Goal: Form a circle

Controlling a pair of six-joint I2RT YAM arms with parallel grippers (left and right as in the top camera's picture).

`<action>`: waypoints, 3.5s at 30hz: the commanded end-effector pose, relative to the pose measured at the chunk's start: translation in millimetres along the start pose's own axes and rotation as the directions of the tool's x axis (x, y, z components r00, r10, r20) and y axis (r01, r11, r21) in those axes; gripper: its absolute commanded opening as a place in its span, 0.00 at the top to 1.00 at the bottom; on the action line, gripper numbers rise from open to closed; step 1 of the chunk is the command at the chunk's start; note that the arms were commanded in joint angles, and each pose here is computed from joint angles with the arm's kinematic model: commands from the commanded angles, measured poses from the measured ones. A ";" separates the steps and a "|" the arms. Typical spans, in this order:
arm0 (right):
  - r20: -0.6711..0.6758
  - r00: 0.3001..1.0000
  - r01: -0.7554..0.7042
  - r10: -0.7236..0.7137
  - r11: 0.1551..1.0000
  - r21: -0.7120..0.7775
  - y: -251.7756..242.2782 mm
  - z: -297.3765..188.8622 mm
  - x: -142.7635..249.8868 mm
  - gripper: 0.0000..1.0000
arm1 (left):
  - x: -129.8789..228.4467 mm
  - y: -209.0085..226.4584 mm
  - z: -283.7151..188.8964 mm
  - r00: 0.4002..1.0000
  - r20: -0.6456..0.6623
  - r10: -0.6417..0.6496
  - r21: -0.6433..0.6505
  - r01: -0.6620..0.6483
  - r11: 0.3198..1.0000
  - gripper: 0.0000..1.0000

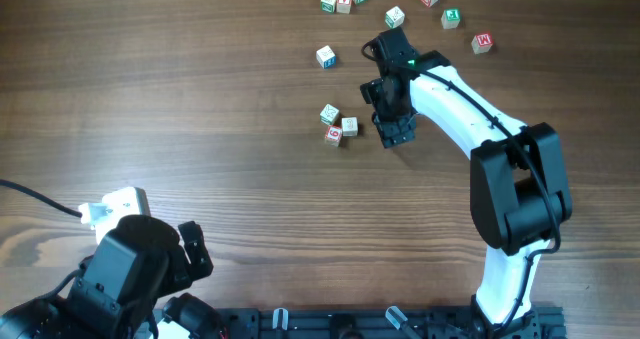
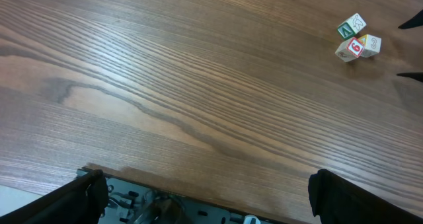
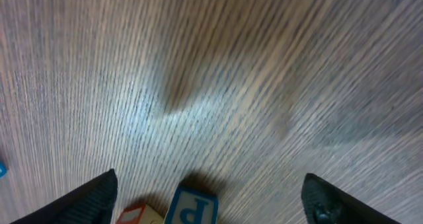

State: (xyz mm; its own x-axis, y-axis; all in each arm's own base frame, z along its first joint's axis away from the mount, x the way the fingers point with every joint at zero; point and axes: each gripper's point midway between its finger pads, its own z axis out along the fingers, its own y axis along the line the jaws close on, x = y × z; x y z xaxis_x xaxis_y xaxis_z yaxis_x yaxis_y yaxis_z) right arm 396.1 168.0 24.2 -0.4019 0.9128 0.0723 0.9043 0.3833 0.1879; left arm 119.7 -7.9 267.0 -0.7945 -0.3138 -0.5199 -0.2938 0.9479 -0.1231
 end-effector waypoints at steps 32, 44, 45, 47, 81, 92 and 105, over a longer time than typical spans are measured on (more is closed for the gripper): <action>-0.112 0.981 0.175 -0.159 0.973 0.148 -51.7 19.9 38.5 0.96 | 0.4 0.7 0.2 1.000 0.000 -0.016 -0.002 0.016 1.000 0.00; -0.139 0.930 0.343 -0.341 0.939 -0.010 -20.3 22.4 49.9 0.96 | 0.4 0.7 0.2 1.000 0.000 -0.016 -0.002 0.016 1.000 0.00; -0.139 0.929 0.346 -0.344 0.938 -0.010 -20.4 22.5 51.3 0.95 | 0.4 0.7 0.2 1.000 0.000 -0.016 -0.002 0.016 1.000 0.00; -0.143 0.926 0.352 -0.350 0.936 -0.013 -20.4 22.5 54.4 0.95 | 0.4 0.7 0.2 1.000 0.000 -0.016 -0.002 0.016 1.000 0.00; -0.141 0.910 0.385 -0.391 0.920 -0.066 -9.7 23.1 71.2 0.96 | 0.4 0.7 0.2 1.000 0.000 -0.016 -0.002 0.016 1.000 0.00; -0.134 0.909 0.387 -0.395 0.919 -0.083 -5.4 23.0 71.5 0.95 | 0.4 0.7 0.2 1.000 0.000 -0.016 -0.002 0.016 1.000 0.00; -0.132 0.909 0.387 -0.396 0.918 -0.090 -3.5 22.9 71.6 0.95 | 0.4 0.7 0.2 1.000 0.000 -0.016 -0.002 0.016 1.000 0.00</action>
State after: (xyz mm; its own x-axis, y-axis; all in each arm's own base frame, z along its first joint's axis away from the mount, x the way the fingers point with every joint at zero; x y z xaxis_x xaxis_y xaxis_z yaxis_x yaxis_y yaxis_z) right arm 369.9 233.4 9.9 -0.7319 0.6720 0.1132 0.6710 0.6816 0.2920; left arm 119.7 -7.9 267.0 -0.7945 -0.3138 -0.5199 -0.2938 0.9479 -0.1231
